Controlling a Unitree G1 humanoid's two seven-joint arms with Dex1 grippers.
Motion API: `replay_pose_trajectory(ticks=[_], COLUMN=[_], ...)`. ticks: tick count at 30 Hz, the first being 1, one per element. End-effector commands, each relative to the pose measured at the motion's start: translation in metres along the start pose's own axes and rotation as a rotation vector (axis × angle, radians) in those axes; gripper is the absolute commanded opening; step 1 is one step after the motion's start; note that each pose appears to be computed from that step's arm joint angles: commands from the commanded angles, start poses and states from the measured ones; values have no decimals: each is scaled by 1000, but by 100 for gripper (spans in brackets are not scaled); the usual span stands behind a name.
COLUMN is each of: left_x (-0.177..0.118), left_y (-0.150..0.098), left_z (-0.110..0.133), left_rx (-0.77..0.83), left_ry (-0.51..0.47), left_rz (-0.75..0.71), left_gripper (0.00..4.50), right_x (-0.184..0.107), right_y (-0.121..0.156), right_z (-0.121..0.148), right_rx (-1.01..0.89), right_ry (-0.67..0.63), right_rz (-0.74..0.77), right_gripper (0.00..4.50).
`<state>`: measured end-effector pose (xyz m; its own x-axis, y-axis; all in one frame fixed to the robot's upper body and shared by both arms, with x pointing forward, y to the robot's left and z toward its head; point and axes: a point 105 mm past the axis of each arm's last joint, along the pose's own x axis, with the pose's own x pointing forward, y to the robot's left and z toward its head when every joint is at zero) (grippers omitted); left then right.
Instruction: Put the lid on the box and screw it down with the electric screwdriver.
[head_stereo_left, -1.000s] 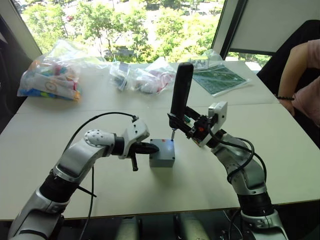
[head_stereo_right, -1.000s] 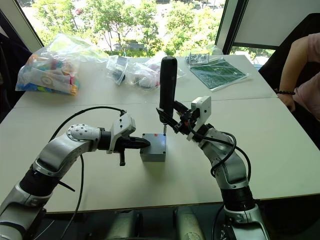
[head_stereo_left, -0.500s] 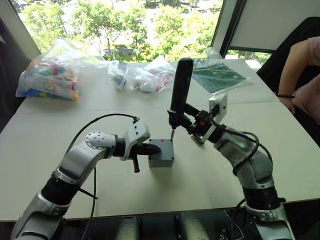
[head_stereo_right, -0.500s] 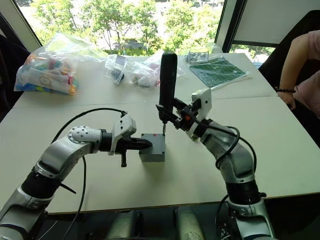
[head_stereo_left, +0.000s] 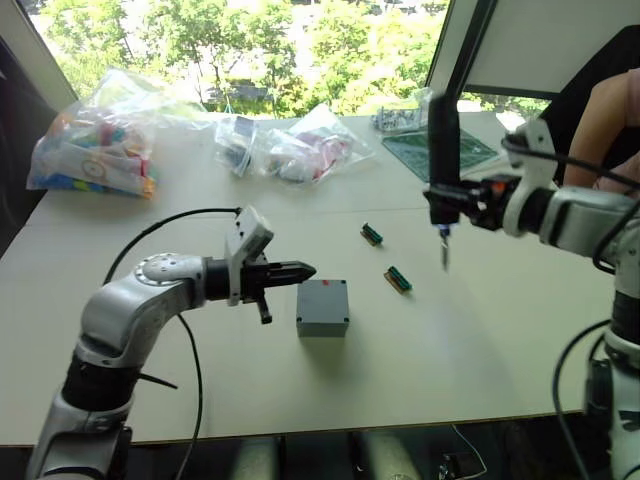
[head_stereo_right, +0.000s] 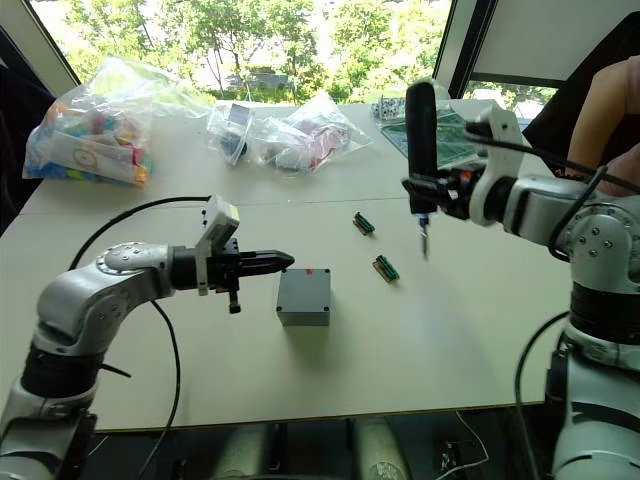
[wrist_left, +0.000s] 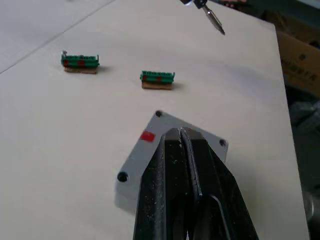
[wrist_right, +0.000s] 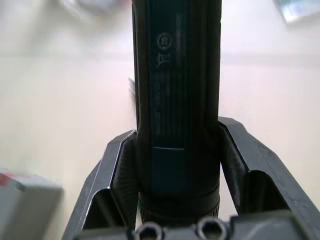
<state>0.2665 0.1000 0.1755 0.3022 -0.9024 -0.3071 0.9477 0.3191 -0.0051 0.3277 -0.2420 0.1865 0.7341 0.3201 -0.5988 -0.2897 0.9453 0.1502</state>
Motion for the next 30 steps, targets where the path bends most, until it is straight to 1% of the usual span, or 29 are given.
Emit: replay_pose_trajectory(ticks=[1, 3, 5, 8, 11, 14, 16, 17, 20, 21, 22, 24, 25, 26, 27, 28, 29, 30], left_x=[3, 5, 6, 8, 10, 11, 10, 10, 4, -1, -9, -21, -24, -25, -26, -28, -27, -26], left_y=[-15, -16, -15, -12, -9, -10, -11, -11, -6, 1, 10, 21, 22, 31, 42, 49, 51, 49], left_z=[3, 1, -3, -6, -6, -8, -8, -8, -9, -10, -11, -4, -1, 2, 4, 4, 2, -2], left_rx=[66, 62, 59, 60, 47, 34, 16, 8, -15, -33, -54, -94, -111, -114, -108, -110, -123, -126], left_ry=[5, -1, 2, 2, -18, -25, -36, -39, -47, -52, -63, -140, -170, -200, -229, -242, -236, -216], left_rz=[-56, -57, -53, -39, -8, 0, 6, 10, 37, 70, 115, 157, 158, 212, 289, 342, 351, 333], left_gripper=[0, 0, 0, 0, 0, 0, 0, 0, 0, 0, 0, 0, 0, 0, 0, 0, 0, 0], right_x=[-9, -3, 4, 9, 21, 26, 27, 27, 27, 26, 23, 16, 13, 9, 5, 0, -5, -8], right_y=[-7, -6, -8, -12, -16, -18, -19, -18, -17, -20, -22, -14, -10, -6, 7, 23, 37, 48], right_z=[-9, -26, -34, -40, -40, -41, -42, -42, -40, -31, -15, 26, 37, 51, 62, 68, 72, 71], right_rx=[86, 139, 199, 250, 308, 306, 280, 273, 279, 277, 249, 251, 253, 167, 116, 139, 159, 158], right_ry=[66, 140, 173, 206, 220, 231, 239, 240, 224, 182, 96, -115, -174, -280, -363, -418, -455, -464], right_rz=[20, 60, 71, 63, 26, -12, -41, -40, -34, -60, -71, 13, 45, 43, 105, 220, 325, 404], right_gripper=[191, 191, 191, 191, 191, 191, 288, 310, 409, 443, 447, 447, 447, 447, 447, 447, 447, 447])
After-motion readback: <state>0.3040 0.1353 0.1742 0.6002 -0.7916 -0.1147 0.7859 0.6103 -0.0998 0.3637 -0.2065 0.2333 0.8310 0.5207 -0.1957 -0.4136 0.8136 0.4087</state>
